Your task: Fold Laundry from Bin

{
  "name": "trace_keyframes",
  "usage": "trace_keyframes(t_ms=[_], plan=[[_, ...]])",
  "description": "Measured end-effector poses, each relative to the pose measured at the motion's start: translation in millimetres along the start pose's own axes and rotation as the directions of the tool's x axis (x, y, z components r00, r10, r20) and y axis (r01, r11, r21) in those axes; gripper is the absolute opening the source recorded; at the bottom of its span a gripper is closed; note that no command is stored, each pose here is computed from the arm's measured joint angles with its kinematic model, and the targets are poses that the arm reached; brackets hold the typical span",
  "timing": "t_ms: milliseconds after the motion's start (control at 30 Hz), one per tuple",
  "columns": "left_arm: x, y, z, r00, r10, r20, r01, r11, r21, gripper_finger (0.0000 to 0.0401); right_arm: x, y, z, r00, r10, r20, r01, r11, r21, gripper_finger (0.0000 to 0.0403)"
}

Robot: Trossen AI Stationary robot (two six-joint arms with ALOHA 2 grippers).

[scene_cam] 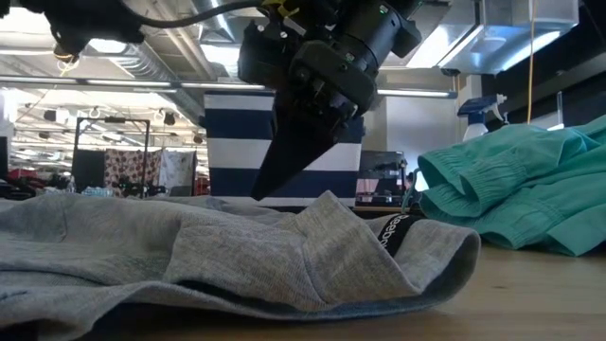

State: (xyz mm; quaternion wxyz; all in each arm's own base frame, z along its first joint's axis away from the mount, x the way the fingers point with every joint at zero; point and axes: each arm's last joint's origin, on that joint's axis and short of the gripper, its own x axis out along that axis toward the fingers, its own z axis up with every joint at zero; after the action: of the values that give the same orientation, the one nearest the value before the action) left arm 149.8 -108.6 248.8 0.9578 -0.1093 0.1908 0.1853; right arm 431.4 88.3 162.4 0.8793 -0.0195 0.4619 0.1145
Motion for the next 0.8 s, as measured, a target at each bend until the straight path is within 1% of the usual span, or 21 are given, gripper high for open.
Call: trace_keyframes(t_ms=[133,233,433,633,800], plan=[[-6,5,7,1.000,-0.015,0.026,0.016,0.999,-0.035,0.0101,0,0,1,1.000,0.000,0.009,0.000,1.000,-0.001,0.0066],[-3,2,3,1.000,-0.030,-0.008,0.030,0.999,-0.040,0.0101,0,0,1,1.000,0.000,0.009,0.000,1.000,-0.001,0.0066],[12,-13,-17,0.987,-0.057,-0.152,0.052,0.998,-0.041,0.0101,0,1,1,1.000,0.002,0.009,-0.002,1.000,-0.004,0.0066],[26,-25,-41,0.944,-0.070,-0.324,0.049,0.996,-0.071,0.0101,1,10,0,0.999,0.047,0.005,-0.047,0.999,-0.020,0.0066],[34,-30,-54,0.921,-0.049,-0.386,0.024,0.997,-0.067,0.0101,1,17,0,0.998,0.057,0.003,-0.057,0.998,-0.033,0.0066]])
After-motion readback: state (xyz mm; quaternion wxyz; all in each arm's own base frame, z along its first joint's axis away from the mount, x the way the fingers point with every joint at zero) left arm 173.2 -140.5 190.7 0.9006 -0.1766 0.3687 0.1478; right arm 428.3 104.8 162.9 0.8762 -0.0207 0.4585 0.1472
